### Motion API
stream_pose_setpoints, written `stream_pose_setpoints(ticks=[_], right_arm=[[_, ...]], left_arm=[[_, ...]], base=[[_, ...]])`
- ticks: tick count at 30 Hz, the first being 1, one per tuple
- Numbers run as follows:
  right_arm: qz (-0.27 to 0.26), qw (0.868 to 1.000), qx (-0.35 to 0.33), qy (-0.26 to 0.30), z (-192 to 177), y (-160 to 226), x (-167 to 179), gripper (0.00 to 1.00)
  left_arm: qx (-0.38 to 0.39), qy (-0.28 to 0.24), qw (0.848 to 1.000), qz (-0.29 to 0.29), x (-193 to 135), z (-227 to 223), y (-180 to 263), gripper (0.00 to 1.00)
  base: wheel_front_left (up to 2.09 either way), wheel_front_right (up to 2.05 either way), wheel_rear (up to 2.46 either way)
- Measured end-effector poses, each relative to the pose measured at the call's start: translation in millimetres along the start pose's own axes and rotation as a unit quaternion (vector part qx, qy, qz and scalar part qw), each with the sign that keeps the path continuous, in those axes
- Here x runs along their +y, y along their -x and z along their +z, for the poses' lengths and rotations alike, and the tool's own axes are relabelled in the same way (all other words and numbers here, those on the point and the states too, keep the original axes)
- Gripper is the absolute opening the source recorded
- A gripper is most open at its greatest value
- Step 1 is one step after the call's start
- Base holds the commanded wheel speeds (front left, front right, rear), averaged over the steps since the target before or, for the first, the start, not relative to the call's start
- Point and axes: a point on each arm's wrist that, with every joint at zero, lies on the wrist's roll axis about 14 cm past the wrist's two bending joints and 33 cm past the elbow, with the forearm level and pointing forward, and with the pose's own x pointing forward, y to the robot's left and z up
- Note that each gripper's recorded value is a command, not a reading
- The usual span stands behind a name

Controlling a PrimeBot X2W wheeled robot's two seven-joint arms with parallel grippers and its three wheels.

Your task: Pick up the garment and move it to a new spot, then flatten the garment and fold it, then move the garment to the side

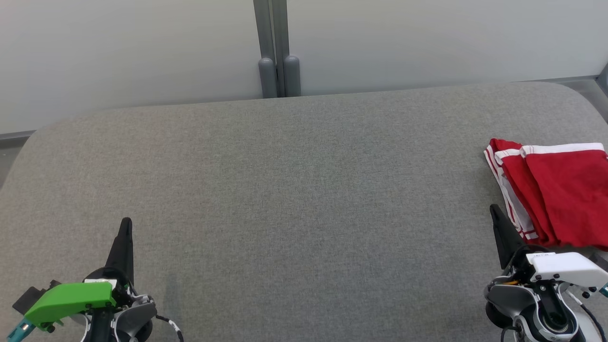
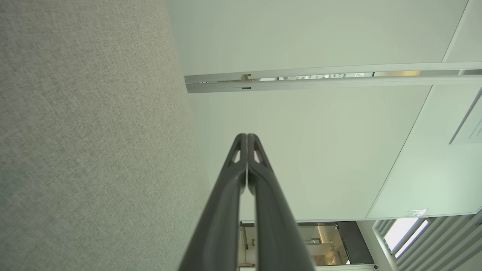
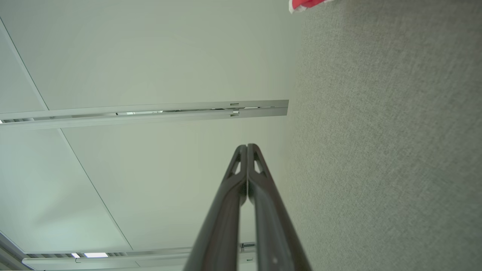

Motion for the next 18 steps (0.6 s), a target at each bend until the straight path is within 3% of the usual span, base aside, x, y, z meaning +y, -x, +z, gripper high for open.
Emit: stream_pose_setpoints(ticks=[18], right_arm=[[0.000, 1.000, 0.000, 0.000, -0.1, 0.0, 0.0, 0.00]], left_arm=[[0.000, 0.000, 1.000, 0.000, -0.1, 0.0, 0.0, 0.00]], base=[[0.00, 0.00, 0.00]])
